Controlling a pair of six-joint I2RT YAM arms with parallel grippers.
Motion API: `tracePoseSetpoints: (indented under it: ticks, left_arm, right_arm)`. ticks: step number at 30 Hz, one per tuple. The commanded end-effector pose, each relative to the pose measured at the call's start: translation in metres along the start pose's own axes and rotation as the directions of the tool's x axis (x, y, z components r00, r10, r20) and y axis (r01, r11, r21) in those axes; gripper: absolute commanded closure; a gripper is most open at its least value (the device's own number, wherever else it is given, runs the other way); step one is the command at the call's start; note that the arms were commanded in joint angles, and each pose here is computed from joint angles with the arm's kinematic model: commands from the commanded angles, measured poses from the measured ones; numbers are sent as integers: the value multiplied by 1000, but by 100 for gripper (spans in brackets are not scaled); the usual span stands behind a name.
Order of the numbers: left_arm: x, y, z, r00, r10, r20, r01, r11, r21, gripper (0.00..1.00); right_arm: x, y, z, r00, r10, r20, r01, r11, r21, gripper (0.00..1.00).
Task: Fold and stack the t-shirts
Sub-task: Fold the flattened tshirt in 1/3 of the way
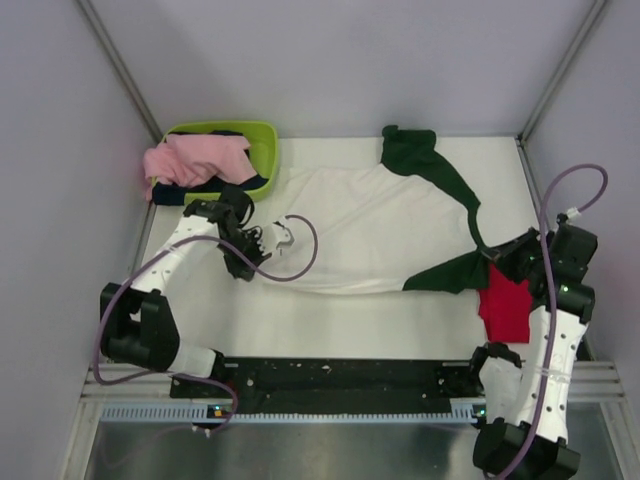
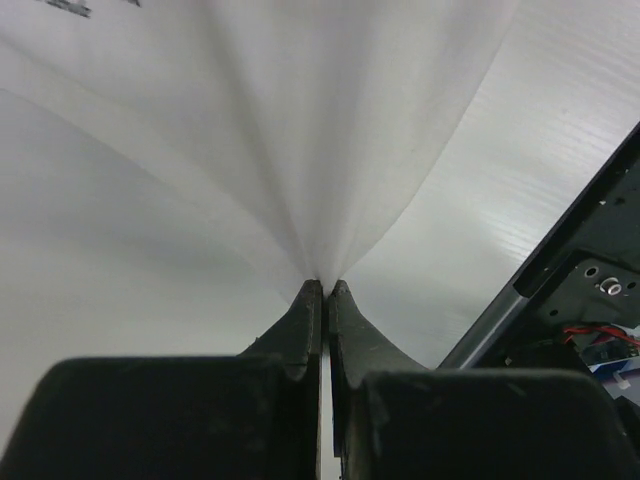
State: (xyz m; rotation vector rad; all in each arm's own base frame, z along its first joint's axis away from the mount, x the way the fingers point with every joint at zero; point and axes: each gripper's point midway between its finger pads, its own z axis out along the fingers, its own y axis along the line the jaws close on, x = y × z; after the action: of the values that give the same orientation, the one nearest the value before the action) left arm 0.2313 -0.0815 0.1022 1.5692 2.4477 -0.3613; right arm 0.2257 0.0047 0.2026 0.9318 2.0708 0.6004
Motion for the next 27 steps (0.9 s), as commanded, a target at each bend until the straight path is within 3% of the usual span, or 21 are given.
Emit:
tracePoseSetpoints:
  ticks: [1,4,9,20,27]
  left_arm:
    - [-27,16,-13,992,6,125,6,996,-91,100]
    - [-64,62,-19,976,-51,210,93,976,-195,100]
    - [-80,110,-10,975,-102,198,157,946,-284,100]
    - [-74,140,19,976,-161,149,203,922,-329,100]
    - [-71,150,23,975,-164,148,207,909,-362,100]
  right_arm:
    - [-46,18,25,986,-140,94,146,988,-55,100]
    - [-54,26,67,983,-177,43,181,976,-119,100]
    - [-58,33,133,967,-244,-74,233,963,-132,100]
    - [-95,20,200,944,-313,-101,307,949,-71,100]
    - [-107,23,223,908,-402,-114,390,914,-112,100]
